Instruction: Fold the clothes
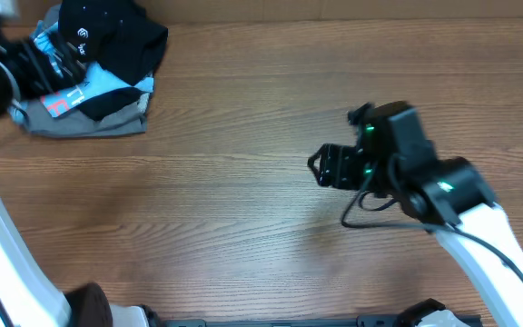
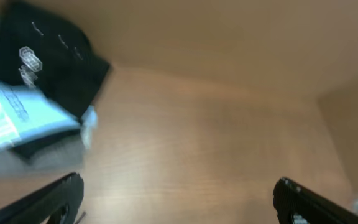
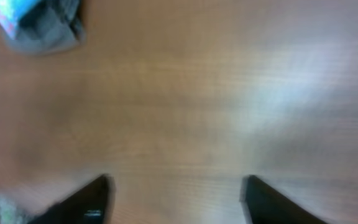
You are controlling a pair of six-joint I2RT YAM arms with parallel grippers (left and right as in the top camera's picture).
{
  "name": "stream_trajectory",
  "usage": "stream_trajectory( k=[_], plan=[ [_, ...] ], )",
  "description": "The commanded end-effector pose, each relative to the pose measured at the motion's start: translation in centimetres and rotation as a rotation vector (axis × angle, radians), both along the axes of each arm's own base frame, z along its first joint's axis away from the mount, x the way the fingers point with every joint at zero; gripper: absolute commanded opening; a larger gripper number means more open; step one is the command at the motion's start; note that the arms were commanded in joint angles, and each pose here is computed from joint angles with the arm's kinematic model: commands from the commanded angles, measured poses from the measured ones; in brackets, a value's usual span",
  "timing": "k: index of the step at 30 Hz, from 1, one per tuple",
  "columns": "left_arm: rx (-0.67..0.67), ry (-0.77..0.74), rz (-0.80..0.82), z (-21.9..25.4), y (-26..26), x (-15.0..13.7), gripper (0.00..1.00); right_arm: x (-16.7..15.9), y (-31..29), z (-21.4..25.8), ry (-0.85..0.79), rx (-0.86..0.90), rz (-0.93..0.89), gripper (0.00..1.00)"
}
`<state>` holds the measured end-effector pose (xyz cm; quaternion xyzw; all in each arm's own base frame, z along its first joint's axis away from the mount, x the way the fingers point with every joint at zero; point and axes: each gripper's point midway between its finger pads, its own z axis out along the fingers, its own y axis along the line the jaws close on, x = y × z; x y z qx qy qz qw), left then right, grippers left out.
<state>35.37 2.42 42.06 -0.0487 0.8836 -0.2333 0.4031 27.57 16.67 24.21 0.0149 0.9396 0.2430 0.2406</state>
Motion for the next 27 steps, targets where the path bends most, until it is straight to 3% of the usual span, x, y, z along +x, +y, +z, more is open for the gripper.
stream_trajectory(
  k=[1,4,9,14,27],
  plan=[
    [0.183,0.106,-0.033,-1.7,-2.6,-3.5,1.0,1.2,-3.0,6.1,-0.235,-0.063,-0.11,0.98],
    [0.213,0.223,-0.063,-3.2,-5.4,-6.4,1.0,0.9,-3.9,8.4,-0.312,-0.054,-0.145,1.0],
    [0.222,0.235,-0.219,-3.7,-10.8,-8.4,1.0,0.5,-4.2,9.0,-0.333,-0.049,-0.152,1.0],
    [0.335,0.235,-0.266,-4.5,-12.4,-8.6,1.0,0.4,-4.3,8.4,-0.311,-0.061,-0.149,1.0],
    [0.338,0.248,-0.285,-4.9,-12.9,-8.4,1.0,-0.3,-4.6,7.5,-0.267,-0.084,-0.145,1.0]
  ],
)
